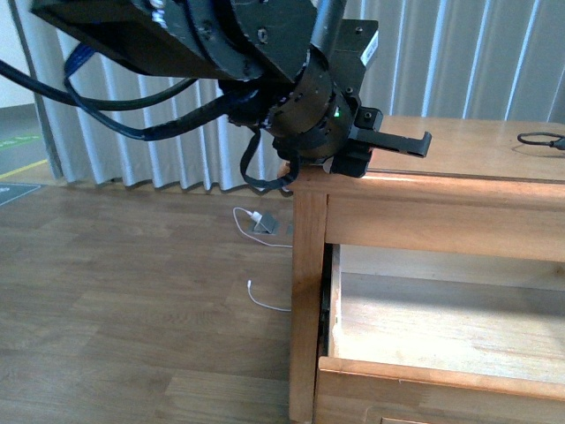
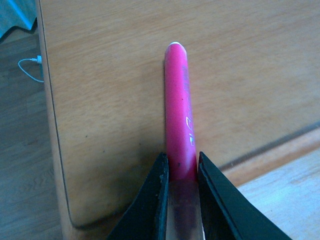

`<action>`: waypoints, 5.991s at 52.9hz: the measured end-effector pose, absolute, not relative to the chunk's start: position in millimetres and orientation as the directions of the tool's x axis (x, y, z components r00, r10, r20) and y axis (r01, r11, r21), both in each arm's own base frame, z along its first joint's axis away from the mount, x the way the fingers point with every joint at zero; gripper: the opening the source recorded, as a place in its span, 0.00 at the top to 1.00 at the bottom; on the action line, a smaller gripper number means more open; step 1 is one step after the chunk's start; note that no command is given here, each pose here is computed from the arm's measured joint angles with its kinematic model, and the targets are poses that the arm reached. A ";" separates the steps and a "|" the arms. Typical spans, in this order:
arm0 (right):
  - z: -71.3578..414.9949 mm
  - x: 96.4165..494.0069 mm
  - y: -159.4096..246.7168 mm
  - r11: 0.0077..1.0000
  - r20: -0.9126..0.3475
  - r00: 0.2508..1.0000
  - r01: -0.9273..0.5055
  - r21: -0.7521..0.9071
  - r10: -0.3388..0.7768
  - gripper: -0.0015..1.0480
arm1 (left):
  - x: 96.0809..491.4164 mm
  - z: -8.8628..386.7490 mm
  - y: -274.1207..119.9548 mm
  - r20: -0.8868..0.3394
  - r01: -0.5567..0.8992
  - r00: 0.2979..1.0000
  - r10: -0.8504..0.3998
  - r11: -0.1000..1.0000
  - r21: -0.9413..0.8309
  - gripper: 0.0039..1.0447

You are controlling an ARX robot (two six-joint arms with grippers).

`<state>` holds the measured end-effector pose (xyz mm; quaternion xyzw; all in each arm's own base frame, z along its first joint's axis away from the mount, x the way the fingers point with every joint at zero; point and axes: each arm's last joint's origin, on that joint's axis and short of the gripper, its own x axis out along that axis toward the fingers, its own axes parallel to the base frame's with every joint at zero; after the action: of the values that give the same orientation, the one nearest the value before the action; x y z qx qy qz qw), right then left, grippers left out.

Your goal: Place pink marker in drawer with both arms

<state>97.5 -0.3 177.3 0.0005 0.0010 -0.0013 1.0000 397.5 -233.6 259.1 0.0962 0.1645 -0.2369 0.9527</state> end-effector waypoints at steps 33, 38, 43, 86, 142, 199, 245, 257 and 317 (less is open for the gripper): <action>177.3 97.5 -0.3 1.000 -0.002 1.000 0.003 0.001 -0.003 0.08 | 332.1 240.6 -239.0 -0.411 0.739 0.641 -0.648 0.665 0.103 0.87; 177.3 97.5 -0.3 1.000 -0.002 1.000 0.003 0.001 -0.003 0.08 | 333.3 226.4 -248.4 -0.446 0.753 0.618 -0.647 0.650 0.101 0.87; 177.3 97.5 -0.3 1.000 -0.002 1.000 0.003 0.001 -0.003 0.08 | 338.6 208.9 -259.6 -0.482 0.756 0.606 -0.633 0.647 0.100 0.87; 177.3 97.5 -0.3 1.000 -0.002 1.000 0.003 0.001 -0.003 0.08 | 365.1 148.8 -313.0 -0.585 0.727 0.585 -0.561 0.683 0.072 0.74; 177.3 97.5 -0.3 1.000 -0.002 1.000 0.003 0.001 -0.003 0.08 | 259.3 275.7 -136.0 -0.164 0.314 0.939 -0.303 0.949 0.041 0.06; 177.3 97.5 -0.3 1.000 -0.002 1.000 0.003 0.001 -0.003 0.08 | 114.4 212.0 -24.9 -0.008 0.017 1.000 -0.017 0.997 -0.072 0.27; 177.1 97.5 -0.3 1.000 -0.002 1.000 0.003 0.001 -0.003 0.08 | 96.9 170.3 -0.2 0.009 0.002 1.000 -0.002 1.000 -0.006 0.96; 176.9 97.5 -0.3 1.000 -0.003 1.000 0.002 0.001 -0.002 0.08 | 96.5 170.9 -0.3 0.016 0.002 1.000 -0.002 1.000 -0.005 0.96; 124.3 210.1 35.3 0.988 -0.638 0.768 -0.132 -0.084 0.048 0.08 | 96.5 170.9 -0.3 0.016 0.002 1.000 -0.002 1.000 -0.004 0.06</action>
<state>210.1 35.3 124.3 -0.0621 0.3370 0.0481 0.9382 96.5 -0.3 170.9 -0.0020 -0.0081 -0.0012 1.0000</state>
